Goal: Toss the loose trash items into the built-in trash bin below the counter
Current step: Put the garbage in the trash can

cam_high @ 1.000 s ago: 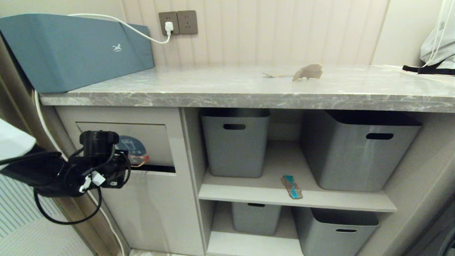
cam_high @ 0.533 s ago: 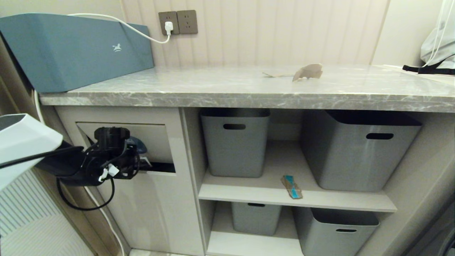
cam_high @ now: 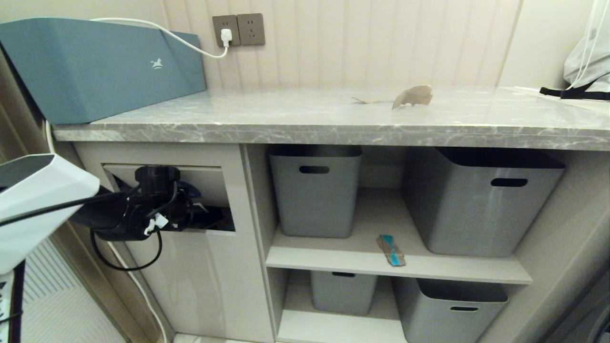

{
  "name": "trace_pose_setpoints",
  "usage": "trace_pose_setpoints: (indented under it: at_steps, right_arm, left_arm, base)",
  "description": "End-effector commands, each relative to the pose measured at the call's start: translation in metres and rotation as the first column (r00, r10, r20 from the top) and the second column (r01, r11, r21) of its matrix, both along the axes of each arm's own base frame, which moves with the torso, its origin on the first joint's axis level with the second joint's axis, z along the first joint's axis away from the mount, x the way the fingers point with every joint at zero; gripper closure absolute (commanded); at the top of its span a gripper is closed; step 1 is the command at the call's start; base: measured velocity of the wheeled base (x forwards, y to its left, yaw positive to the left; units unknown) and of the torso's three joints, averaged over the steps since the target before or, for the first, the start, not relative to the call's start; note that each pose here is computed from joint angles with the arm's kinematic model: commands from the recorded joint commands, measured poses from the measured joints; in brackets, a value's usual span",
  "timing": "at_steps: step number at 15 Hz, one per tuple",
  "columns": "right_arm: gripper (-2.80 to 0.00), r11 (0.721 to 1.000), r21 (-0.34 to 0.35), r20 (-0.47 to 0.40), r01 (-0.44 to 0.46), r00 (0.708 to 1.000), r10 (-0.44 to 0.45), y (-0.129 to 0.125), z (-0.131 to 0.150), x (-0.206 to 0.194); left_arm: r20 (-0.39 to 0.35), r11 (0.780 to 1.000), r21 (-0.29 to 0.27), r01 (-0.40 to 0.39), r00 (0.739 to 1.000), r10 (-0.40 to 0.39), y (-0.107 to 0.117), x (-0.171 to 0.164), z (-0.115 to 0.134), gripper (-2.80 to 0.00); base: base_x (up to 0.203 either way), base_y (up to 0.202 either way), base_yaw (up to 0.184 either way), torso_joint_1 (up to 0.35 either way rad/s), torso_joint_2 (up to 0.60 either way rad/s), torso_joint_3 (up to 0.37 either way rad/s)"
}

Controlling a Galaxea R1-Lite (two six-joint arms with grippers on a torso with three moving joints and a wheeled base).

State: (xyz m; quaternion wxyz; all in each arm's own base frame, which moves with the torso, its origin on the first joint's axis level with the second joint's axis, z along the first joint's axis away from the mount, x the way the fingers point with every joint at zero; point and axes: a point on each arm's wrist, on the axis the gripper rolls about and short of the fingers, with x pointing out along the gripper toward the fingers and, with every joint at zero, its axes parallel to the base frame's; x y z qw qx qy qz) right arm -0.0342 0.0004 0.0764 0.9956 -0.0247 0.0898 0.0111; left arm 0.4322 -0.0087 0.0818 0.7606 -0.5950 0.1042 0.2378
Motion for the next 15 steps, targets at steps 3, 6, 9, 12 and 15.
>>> trace_pose_setpoints:
  at_steps: [3, 6, 9, 12, 15]
  right_arm:
    - [0.00, 1.000, -0.001, -0.003, -0.001, 1.000, 0.001, 0.000, 0.000, 0.000]
    - [0.00, 1.000, 0.000, -0.001, -0.001, 1.000, 0.001, 0.000, 0.000, 0.000]
    - [0.00, 1.000, -0.001, -0.002, -0.001, 1.000, 0.001, 0.000, 0.000, 0.000]
    - [0.00, 1.000, -0.001, -0.002, -0.001, 1.000, 0.001, 0.000, 0.000, 0.000]
    - [0.00, 1.000, 0.000, -0.001, -0.001, 1.000, 0.001, 0.000, 0.000, 0.000]
  left_arm:
    - [0.011, 1.000, -0.012, 0.026, 1.000, -0.026, -0.003, 0.007, -0.002, 0.00]
    - [0.018, 0.999, 0.003, 0.035, 0.999, -0.035, -0.004, 0.011, -0.002, -2.80]
    - [0.021, 0.999, 0.002, 0.043, 0.999, -0.043, -0.006, 0.014, -0.003, -2.80]
    - [0.018, 0.999, 0.002, 0.049, 0.999, -0.049, -0.009, 0.014, -0.005, -2.80]
    - [-0.002, 0.999, 0.007, 0.034, 0.999, -0.034, -0.007, -0.002, 0.001, -2.80]
  base:
    - [0.000, 0.000, 0.000, 0.000, 0.00, 0.000]
    - [0.000, 0.000, 0.000, 0.000, 0.00, 0.000]
    - [0.000, 0.000, 0.000, 0.000, 0.00, 0.000]
    - [0.000, 0.000, 0.000, 0.000, 0.00, 0.000]
    - [0.000, 0.000, 0.000, 0.000, 0.00, 0.000]
